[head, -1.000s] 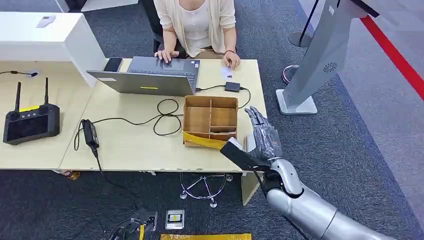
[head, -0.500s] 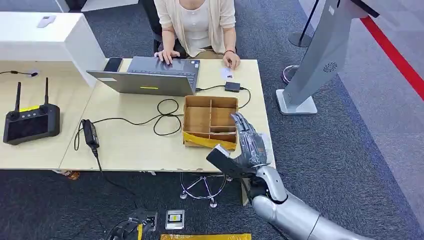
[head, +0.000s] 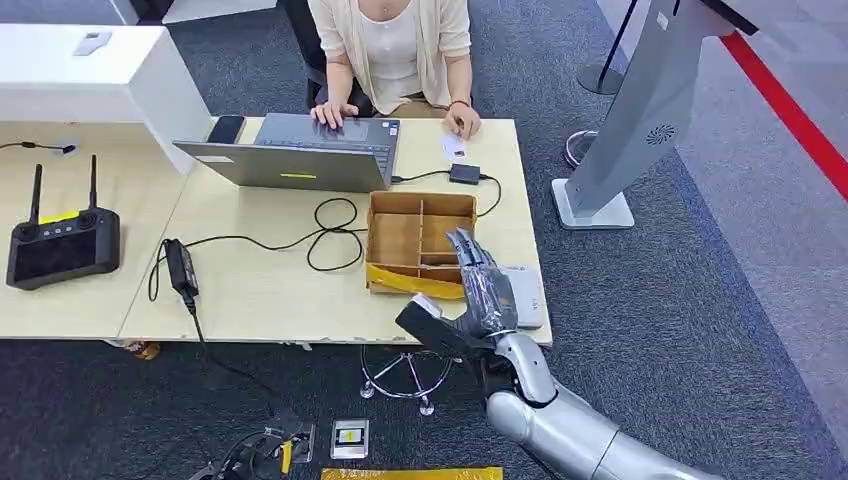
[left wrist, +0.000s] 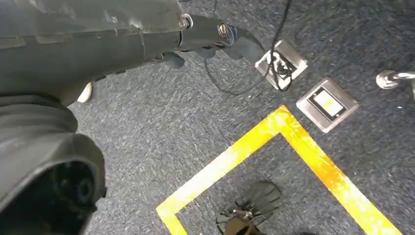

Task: Pass the card to the sensor for recognition and then transmit it.

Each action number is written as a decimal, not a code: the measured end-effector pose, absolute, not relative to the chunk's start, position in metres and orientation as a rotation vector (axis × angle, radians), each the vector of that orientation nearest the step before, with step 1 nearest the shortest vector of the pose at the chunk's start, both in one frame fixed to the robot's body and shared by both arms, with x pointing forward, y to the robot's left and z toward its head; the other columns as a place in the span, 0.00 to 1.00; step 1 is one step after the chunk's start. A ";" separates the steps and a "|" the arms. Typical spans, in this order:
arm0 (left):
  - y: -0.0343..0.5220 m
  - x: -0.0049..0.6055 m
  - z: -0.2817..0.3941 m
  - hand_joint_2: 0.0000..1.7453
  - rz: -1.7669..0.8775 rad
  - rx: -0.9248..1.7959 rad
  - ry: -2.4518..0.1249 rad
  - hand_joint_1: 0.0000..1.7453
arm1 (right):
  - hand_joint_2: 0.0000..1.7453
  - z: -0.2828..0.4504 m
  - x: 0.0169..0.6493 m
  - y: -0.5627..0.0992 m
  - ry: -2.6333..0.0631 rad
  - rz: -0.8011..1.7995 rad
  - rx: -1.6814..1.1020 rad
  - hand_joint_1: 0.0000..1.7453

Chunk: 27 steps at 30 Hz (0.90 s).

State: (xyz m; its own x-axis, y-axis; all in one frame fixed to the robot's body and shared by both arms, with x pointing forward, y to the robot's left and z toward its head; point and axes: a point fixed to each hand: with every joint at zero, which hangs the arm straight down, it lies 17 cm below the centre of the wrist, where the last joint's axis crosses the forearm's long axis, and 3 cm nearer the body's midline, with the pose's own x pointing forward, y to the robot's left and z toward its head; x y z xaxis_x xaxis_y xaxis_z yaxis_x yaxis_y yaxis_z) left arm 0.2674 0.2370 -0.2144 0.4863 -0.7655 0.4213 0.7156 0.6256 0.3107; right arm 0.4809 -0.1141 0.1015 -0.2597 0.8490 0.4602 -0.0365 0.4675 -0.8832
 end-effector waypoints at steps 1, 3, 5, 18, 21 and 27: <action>0.235 0.268 -0.214 0.00 -0.909 0.093 -0.562 0.00 | 1.00 0.101 0.481 -0.114 -1.607 1.006 -0.727 0.00; 0.232 0.269 -0.213 0.00 -0.914 0.087 -0.565 0.00 | 1.00 0.099 0.483 -0.115 -1.598 1.012 -0.743 0.00; 0.228 0.271 -0.211 0.00 -0.920 0.078 -0.568 0.00 | 1.00 0.100 0.488 -0.118 -1.589 1.014 -0.772 0.00; 0.212 0.280 -0.205 0.00 -0.950 0.050 -0.581 0.00 | 1.00 0.088 0.503 -0.138 -1.501 1.061 -0.880 0.00; 0.211 0.282 -0.203 0.00 -0.955 0.046 -0.583 0.00 | 1.00 0.087 0.506 -0.141 -1.475 1.102 -0.923 0.00; 0.207 0.285 -0.201 0.00 -0.967 0.041 -0.591 0.00 | 1.00 0.081 0.510 -0.145 -1.405 1.210 -0.999 0.00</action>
